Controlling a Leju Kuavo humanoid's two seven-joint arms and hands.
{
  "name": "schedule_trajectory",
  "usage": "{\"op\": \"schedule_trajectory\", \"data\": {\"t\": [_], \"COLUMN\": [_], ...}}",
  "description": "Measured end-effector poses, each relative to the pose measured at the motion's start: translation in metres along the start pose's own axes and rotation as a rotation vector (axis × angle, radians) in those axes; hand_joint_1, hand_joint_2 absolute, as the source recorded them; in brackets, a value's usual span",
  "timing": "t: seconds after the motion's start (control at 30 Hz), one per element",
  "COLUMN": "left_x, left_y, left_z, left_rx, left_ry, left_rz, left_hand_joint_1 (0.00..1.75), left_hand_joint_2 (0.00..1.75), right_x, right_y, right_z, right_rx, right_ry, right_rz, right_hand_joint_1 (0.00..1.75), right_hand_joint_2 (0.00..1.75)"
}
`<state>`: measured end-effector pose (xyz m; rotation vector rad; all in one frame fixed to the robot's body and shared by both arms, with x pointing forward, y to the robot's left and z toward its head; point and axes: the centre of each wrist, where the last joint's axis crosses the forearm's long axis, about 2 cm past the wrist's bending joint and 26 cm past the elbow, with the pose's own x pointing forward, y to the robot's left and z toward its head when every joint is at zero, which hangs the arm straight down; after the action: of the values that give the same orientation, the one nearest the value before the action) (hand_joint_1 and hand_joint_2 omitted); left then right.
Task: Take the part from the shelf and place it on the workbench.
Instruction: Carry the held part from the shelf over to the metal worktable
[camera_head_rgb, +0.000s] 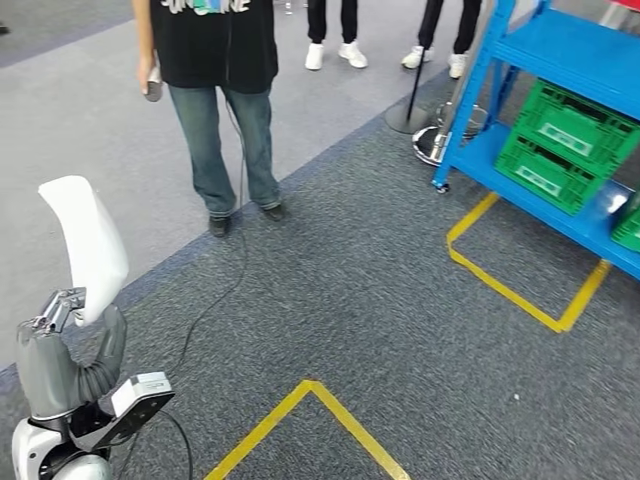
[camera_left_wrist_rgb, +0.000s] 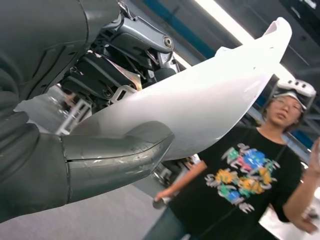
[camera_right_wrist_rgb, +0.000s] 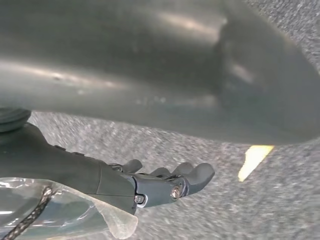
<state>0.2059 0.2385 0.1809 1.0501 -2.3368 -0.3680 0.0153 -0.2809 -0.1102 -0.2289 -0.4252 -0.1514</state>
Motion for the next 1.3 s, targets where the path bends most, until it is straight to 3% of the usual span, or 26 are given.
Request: {"op": "schedule_trajectory", "data": {"t": [0.33,0.77,1.3], "left_x": [-0.001,-0.005,-0.005], "left_y": [-0.002,0.000,0.000], "left_z": [-0.004,-0.013,-0.015], "left_rx": [0.006,0.024,0.022], "left_ry": [-0.004,-0.025,-0.039], "left_rz": [0.001,0.000,-0.002], "left_hand_joint_1": [1.75,1.75,1.75], "left_hand_joint_2": [1.75,1.75,1.75], "right_x": [0.001,0.013,0.010], "right_y": [0.000,0.022,0.020], "right_z": [0.000,-0.002,-0.002], "right_rx": [-0.016,0.085,0.086], "right_ry": [0.034,0.028,0.036], "right_rz": [0.028,0.079,0.097], "right_hand_joint_1": [0.00,0.00,0.00], "right_hand_joint_2": [0.00,0.00,0.00]}}
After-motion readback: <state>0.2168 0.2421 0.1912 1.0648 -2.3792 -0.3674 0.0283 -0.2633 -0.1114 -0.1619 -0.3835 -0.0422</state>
